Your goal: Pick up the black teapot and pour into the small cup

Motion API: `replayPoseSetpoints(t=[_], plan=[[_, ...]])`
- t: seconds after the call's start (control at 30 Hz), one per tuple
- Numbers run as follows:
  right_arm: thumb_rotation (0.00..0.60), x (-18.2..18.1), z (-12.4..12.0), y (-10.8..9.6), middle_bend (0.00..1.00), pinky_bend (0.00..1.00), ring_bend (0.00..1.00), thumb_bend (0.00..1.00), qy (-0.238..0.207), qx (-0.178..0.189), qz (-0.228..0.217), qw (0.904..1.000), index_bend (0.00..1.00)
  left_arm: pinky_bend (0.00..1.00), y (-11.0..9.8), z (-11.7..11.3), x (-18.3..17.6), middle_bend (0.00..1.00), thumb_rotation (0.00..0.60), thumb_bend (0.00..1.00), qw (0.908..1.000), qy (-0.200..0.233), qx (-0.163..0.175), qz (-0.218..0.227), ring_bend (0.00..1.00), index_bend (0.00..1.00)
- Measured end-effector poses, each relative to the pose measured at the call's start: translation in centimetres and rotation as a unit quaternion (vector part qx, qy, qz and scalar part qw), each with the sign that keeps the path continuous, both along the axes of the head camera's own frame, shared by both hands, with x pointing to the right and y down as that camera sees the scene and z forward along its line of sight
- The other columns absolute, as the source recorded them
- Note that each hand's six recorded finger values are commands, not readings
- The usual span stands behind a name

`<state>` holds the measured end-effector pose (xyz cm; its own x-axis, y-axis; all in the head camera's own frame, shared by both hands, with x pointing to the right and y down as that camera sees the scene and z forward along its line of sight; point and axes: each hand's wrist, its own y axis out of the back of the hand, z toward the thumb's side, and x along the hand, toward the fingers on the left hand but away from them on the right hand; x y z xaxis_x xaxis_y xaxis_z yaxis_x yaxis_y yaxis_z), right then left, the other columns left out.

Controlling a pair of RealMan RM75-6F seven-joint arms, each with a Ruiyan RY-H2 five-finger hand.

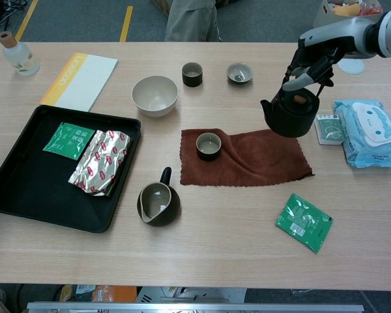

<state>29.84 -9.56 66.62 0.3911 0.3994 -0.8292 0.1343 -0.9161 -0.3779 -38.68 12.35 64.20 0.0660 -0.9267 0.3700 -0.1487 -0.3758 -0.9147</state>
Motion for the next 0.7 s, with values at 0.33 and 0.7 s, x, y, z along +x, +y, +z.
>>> replayPoseSetpoints(t=[0.33, 0.7], plan=[[0.408, -0.09, 0.09, 0.16, 0.91, 0.40, 0.93, 0.42, -0.008, -0.009, -0.002, 0.9999, 0.92, 0.17, 0.00, -0.02, 0.09, 0.17, 0.600, 0.29, 1.0000, -0.001, -0.001, 0.001, 0.16, 0.11], [0.409, -0.09, 0.13, 0.29, 0.91, 0.41, 0.94, 0.56, -0.016, -0.010, -0.007, 0.9998, 0.93, 0.17, -0.02, -0.11, 0.24, 0.17, 0.600, 0.29, 1.0000, 0.000, 0.000, 0.004, 0.16, 0.11]])
